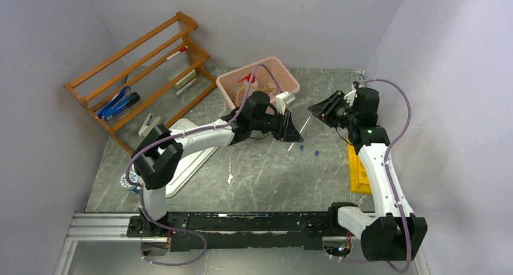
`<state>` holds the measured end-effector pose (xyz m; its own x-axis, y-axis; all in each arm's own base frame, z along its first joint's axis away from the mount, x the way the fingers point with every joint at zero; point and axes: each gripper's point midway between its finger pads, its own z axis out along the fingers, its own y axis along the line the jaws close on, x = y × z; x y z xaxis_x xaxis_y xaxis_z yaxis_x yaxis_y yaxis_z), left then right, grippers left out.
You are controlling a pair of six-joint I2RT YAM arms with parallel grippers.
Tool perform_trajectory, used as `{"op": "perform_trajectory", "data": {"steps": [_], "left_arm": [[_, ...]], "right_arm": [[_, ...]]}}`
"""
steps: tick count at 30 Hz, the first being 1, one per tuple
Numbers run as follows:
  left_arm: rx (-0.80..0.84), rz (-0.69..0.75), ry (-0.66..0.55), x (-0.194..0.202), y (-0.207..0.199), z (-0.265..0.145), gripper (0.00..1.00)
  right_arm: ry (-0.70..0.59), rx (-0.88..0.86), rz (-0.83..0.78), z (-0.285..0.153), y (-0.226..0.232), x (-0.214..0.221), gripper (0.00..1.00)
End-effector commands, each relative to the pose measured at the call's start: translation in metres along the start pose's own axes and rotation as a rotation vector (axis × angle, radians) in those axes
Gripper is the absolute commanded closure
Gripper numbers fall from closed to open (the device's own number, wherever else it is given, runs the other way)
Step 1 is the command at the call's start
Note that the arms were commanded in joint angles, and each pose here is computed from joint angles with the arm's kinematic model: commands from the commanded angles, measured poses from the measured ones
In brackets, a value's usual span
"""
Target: Organize the chemistry lab equipment
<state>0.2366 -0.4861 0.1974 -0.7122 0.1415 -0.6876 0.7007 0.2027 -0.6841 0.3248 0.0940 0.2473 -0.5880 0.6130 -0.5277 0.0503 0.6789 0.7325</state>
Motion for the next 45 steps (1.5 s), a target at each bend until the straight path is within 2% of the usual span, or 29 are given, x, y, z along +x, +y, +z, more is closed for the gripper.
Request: {"op": "perform_trajectory", "data": {"steps": [1,3,7,16,20,26,28,33,34,37,38,41,45], "left_arm": [[0.075,0.168,-0.003,-0.009,-0.026,0.002,0.95],[0.058,0.202,0.008,-0.010,-0.024,0.000,0.95],[0.000,0.271,0.028,-0.012,-0.015,-0.002,0.95],[-0.108,0.356,0.056,-0.015,0.005,-0.006,0.95],[-0.105,0.374,0.067,-0.013,0.005,-0.007,0.95],[-0.097,0.388,0.069,-0.013,0.003,-0.009,0.95],[-0.093,0.388,0.071,-0.012,0.002,-0.010,0.95],[-0.109,0.383,0.066,-0.014,0.001,-0.013,0.94],[-0.129,0.376,0.064,-0.015,0.004,-0.014,0.85],[-0.248,0.350,0.027,-0.027,0.017,-0.023,0.42],[-0.291,0.346,0.012,-0.032,0.022,-0.028,0.32],[-0.381,0.349,-0.049,-0.050,0.022,-0.053,0.18],[-0.439,0.371,-0.089,-0.055,0.014,-0.082,0.15]], "right_arm": [[0.027,-0.006,-0.025,-0.002,0.006,0.001,0.57],[0.054,0.005,-0.052,-0.002,0.005,0.002,0.49],[0.128,0.056,-0.111,-0.004,-0.003,0.006,0.48],[0.280,0.048,-0.132,-0.016,-0.002,0.029,0.53],[0.281,0.059,-0.130,-0.011,-0.007,0.029,0.59],[0.282,0.079,-0.118,-0.003,-0.016,0.030,0.60],[0.288,0.073,-0.113,-0.002,-0.015,0.032,0.64],[0.271,0.078,-0.114,0.000,-0.015,0.027,0.83],[0.246,0.093,-0.122,-0.001,-0.016,0.022,0.85],[0.131,0.156,-0.167,-0.007,-0.016,-0.003,0.86],[0.090,0.180,-0.189,-0.011,-0.016,-0.013,0.87],[-0.044,0.298,-0.261,-0.026,-0.023,-0.044,0.87],[-0.221,0.476,-0.350,-0.056,-0.032,-0.088,0.87]]}}
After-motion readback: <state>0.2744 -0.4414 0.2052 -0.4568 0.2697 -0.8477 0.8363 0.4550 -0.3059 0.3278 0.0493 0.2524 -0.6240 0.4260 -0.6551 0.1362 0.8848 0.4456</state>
